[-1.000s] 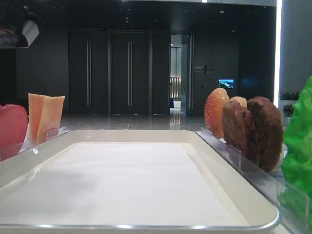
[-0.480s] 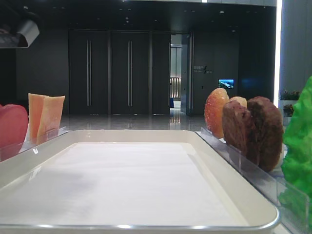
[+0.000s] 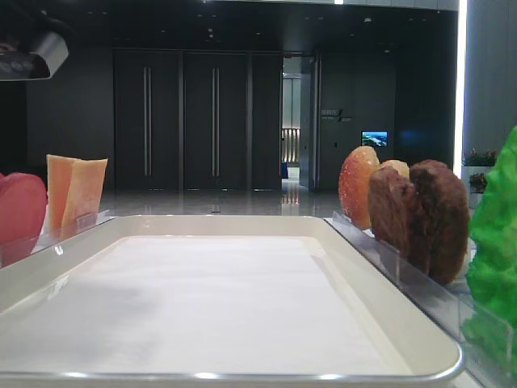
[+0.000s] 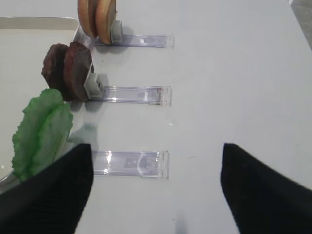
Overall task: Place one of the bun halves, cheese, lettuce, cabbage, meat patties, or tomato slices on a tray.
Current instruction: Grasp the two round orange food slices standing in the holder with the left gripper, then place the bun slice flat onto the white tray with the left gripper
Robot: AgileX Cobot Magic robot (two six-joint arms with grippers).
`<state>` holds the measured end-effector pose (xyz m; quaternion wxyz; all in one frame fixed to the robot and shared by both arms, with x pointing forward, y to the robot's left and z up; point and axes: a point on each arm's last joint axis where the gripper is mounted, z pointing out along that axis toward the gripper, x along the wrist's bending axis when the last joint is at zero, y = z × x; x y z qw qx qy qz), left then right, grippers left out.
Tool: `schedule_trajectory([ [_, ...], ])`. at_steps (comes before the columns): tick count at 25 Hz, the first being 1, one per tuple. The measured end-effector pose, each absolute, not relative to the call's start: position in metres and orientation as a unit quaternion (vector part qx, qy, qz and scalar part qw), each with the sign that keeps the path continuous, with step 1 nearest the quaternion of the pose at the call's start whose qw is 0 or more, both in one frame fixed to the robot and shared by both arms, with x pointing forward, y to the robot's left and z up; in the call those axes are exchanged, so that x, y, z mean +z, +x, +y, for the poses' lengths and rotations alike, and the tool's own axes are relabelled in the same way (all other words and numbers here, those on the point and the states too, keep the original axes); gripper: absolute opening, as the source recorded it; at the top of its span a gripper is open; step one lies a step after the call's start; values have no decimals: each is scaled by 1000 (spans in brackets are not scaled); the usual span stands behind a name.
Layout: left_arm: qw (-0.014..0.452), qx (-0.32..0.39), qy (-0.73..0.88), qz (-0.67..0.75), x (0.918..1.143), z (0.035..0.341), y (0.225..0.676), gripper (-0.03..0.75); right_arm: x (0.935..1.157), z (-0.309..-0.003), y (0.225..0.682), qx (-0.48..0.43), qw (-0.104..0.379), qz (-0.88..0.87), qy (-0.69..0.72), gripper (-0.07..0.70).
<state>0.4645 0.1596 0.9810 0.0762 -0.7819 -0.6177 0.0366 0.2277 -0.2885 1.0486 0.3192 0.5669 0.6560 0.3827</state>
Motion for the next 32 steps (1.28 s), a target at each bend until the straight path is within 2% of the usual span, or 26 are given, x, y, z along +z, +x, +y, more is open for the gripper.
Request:
schedule_trajectory([
  [9, 73, 36, -782, -618, 983, 160, 464, 144, 1049, -288, 228, 383, 319, 656, 567, 518],
  [21, 39, 29, -784, -619, 1002, 163, 457, 141, 1049, -288, 228, 383, 319, 656, 567, 518],
  [32, -16, 25, -782, -622, 1028, 167, 446, 138, 1049, -288, 228, 383, 319, 656, 567, 518],
])
